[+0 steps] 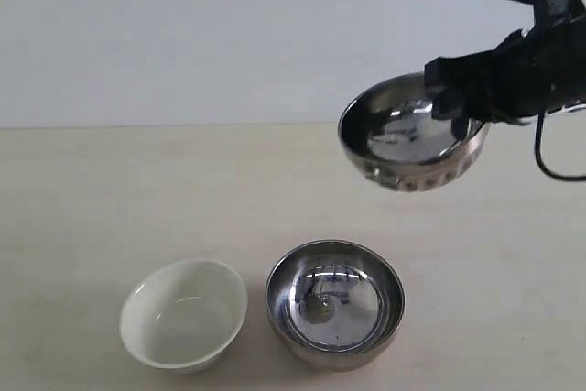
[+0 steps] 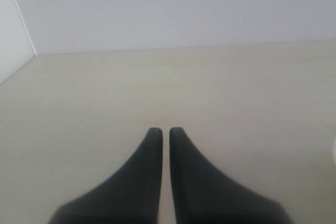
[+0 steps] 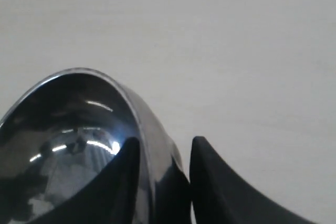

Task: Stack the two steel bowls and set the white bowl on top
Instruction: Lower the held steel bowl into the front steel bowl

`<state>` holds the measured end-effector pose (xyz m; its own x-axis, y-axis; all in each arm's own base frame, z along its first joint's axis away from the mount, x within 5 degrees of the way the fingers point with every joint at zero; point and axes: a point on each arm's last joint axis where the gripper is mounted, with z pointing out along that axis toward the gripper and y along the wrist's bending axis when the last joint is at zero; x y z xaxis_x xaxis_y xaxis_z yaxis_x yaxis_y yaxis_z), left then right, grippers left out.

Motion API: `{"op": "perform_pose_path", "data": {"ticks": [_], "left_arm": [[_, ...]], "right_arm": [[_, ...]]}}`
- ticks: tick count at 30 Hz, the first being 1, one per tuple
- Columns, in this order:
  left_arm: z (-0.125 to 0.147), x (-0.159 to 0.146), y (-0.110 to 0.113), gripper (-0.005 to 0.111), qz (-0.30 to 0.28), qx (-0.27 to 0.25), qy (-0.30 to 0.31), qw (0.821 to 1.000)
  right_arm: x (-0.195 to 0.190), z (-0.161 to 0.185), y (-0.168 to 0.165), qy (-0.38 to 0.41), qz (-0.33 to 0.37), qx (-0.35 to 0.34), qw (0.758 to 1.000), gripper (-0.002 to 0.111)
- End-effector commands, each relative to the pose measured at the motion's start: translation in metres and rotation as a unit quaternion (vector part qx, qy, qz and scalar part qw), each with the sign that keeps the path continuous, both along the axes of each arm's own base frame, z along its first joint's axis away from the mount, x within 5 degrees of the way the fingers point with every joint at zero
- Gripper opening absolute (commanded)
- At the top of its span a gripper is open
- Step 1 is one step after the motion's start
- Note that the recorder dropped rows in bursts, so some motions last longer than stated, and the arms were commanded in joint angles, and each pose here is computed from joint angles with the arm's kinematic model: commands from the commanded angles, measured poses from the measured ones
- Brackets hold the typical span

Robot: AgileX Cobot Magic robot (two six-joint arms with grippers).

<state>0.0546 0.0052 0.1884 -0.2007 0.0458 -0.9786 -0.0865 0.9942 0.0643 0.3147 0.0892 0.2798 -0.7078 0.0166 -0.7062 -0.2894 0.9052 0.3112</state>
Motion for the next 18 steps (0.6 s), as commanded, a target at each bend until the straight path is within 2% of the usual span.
{"op": "perform_pose_path", "data": {"ticks": [1, 14, 18], "left_arm": [[-0.001, 0.000, 0.000, 0.004, 0.001, -0.007, 0.000, 1.000], [-0.001, 0.000, 0.000, 0.004, 0.001, -0.007, 0.000, 1.000], [-0.001, 0.000, 0.000, 0.004, 0.001, -0.007, 0.000, 1.000]], "right_arm": [[-0.024, -0.029, 0.026, 0.018, 0.044, -0.001, 0.999, 0.000], [-0.046, -0.050, 0.070, 0.001, 0.076, -0.018, 0.997, 0.000], [-0.042, -0.070, 0.078, 0.026, 0.069, -0.025, 0.997, 0.000]]}}
